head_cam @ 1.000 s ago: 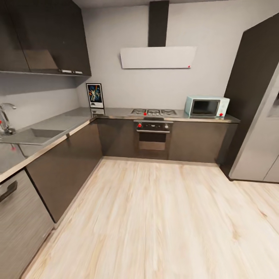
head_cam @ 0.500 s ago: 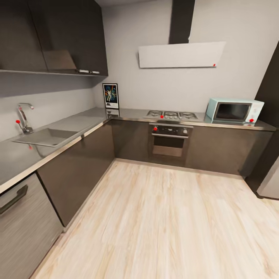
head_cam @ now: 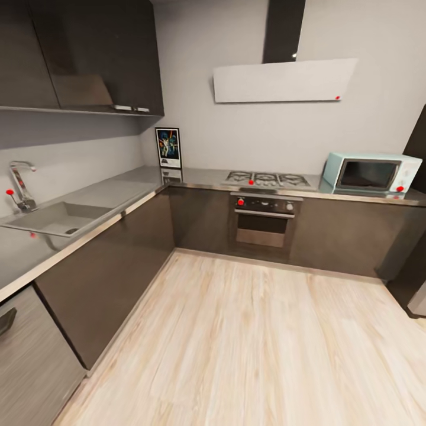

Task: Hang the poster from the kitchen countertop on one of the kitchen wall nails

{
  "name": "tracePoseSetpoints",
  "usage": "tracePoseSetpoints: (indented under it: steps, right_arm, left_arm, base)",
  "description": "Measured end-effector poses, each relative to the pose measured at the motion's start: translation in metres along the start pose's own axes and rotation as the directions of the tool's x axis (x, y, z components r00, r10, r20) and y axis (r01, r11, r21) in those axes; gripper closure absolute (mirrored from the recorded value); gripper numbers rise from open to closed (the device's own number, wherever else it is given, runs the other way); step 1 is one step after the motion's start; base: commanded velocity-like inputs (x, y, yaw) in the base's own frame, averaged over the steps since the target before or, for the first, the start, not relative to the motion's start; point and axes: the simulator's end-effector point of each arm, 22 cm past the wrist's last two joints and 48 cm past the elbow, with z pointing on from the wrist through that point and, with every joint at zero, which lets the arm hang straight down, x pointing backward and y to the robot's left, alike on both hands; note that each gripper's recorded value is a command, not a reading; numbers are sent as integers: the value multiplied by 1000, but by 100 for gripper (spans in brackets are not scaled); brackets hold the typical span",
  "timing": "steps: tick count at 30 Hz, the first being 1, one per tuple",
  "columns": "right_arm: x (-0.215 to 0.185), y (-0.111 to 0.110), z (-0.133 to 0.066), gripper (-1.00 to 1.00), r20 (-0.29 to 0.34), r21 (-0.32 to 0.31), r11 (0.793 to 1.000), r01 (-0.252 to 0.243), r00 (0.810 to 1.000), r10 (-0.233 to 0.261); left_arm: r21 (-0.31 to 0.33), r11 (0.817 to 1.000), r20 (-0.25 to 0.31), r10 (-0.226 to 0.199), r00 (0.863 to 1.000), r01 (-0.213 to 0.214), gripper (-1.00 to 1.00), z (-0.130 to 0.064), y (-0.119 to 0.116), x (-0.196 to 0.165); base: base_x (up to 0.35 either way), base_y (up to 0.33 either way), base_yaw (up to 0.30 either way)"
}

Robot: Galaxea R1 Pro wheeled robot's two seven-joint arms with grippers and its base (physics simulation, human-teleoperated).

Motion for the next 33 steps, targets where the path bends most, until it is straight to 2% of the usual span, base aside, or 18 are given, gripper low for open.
tracePoseSetpoints:
  steps: [33]
  right_arm:
    - [0, 0, 0, -100, 0, 0, 1000, 0, 1000, 0]
  left_arm:
    - [-1, 1000, 1, -1, 1000, 1, -100, 0, 0, -1]
  base:
    - [340, 0, 0]
